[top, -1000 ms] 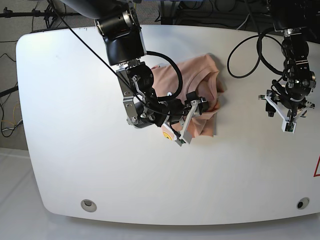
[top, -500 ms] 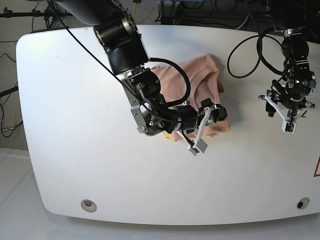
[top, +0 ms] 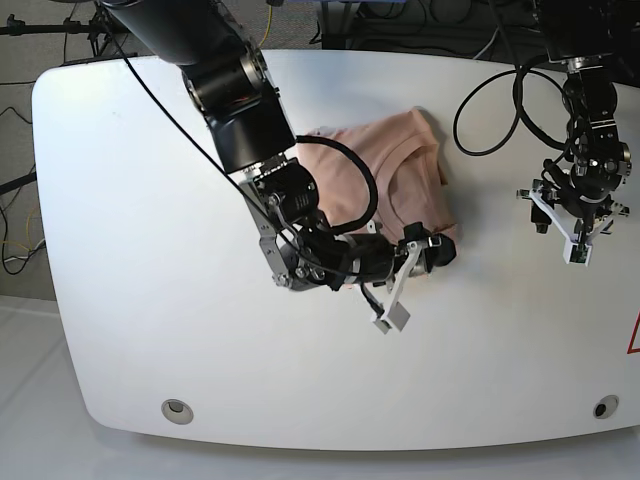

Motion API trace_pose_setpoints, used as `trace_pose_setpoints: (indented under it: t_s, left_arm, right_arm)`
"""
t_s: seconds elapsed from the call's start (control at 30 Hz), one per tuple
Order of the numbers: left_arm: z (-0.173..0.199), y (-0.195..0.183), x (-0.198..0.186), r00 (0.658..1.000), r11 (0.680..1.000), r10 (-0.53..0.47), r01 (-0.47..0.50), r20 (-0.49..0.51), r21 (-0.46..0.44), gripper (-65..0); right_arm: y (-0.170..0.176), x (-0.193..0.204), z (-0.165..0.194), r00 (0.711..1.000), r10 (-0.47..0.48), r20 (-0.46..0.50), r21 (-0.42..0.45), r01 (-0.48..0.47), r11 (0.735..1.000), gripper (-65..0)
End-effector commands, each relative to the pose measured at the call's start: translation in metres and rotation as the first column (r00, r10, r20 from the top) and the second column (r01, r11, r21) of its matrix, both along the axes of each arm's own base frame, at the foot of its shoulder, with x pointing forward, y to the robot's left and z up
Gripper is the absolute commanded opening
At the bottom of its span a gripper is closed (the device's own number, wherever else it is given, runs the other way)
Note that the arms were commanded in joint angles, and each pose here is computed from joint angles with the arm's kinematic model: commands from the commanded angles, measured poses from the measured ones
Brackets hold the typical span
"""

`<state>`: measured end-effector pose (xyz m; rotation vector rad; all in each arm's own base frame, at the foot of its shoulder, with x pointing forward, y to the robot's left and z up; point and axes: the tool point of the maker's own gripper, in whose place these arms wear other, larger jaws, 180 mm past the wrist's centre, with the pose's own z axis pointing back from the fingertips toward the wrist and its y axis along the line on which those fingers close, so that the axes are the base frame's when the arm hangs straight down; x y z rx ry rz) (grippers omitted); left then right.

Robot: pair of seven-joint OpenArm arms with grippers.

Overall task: Fold the T-shirt properly
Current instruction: 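Push the folded shirt's edge with the right gripper to square it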

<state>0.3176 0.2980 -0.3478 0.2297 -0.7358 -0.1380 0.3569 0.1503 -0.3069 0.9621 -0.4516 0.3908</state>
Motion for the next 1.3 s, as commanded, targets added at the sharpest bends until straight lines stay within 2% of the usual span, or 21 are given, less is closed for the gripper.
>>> trace_pose_setpoints:
  t_s: [0.0, 0.13, 0.2, 0.27, 0.33, 0.5, 0.8, 0.97, 1.27]
  left_arm:
    - [0.03, -0.006, 0.013, 0.997, 0.999, -0.027, 0.025, 0.079, 0.023, -28.3]
    - [0.044, -0.036, 0.019, 0.989, 0.996, -0.088, 0.086, 0.118, 0.02, -28.4]
    - [0.051, -0.044, 0.02, 0.985, 0.994, -0.109, 0.107, 0.132, 0.028, -29.7]
    - [0.057, -0.055, 0.019, 0.983, 0.991, -0.135, 0.132, 0.127, 0.033, -35.9]
    - [0.06, -0.067, 0.019, 0.98, 0.987, -0.162, 0.159, 0.115, 0.038, -43.7]
    - [0.049, -0.09, 0.015, 0.981, 0.981, -0.193, 0.193, 0.024, 0.018, -65.0]
    - [0.024, -0.116, -0.006, 0.979, 0.982, -0.182, 0.176, -0.094, -0.07, -65.0]
    - [0.009, -0.137, -0.018, 0.966, 0.972, -0.223, 0.21, -0.129, -0.107, -65.0]
    - [-0.007, -0.172, -0.036, 0.939, 0.949, -0.299, 0.274, -0.171, -0.156, -65.0]
  right_arm:
    - [0.008, 0.016, 0.034, 0.997, -0.004, 0.075, 0.057, -0.001, 0.998, -37.2]
    - [0.002, 0.027, 0.043, 0.994, -0.011, 0.109, 0.045, 0.006, 0.999, -38.2]
    - [-0.001, 0.032, 0.047, 0.992, -0.014, 0.123, 0.038, 0.009, 0.999, -42.2]
    - [-0.005, 0.04, 0.052, 0.989, -0.019, 0.149, 0.02, 0.016, 1.0, -55.4]
    - [-0.008, 0.046, 0.054, 0.985, -0.022, 0.172, -0.004, 0.023, 1.0, -65.0]
    - [-0.016, 0.058, 0.054, 0.974, -0.026, 0.227, -0.082, 0.046, 0.996, -63.0]
    - [-0.032, 0.07, 0.039, 0.954, -0.019, 0.3, -0.233, 0.093, 0.968, -64.1]
    - [-0.042, 0.078, 0.032, 0.94, -0.019, 0.341, -0.3, 0.128, 0.945, -64.0]
    - [-0.053, 0.091, -0.006, 0.956, -0.058, 0.286, -0.349, 0.161, 0.923, -64.2]
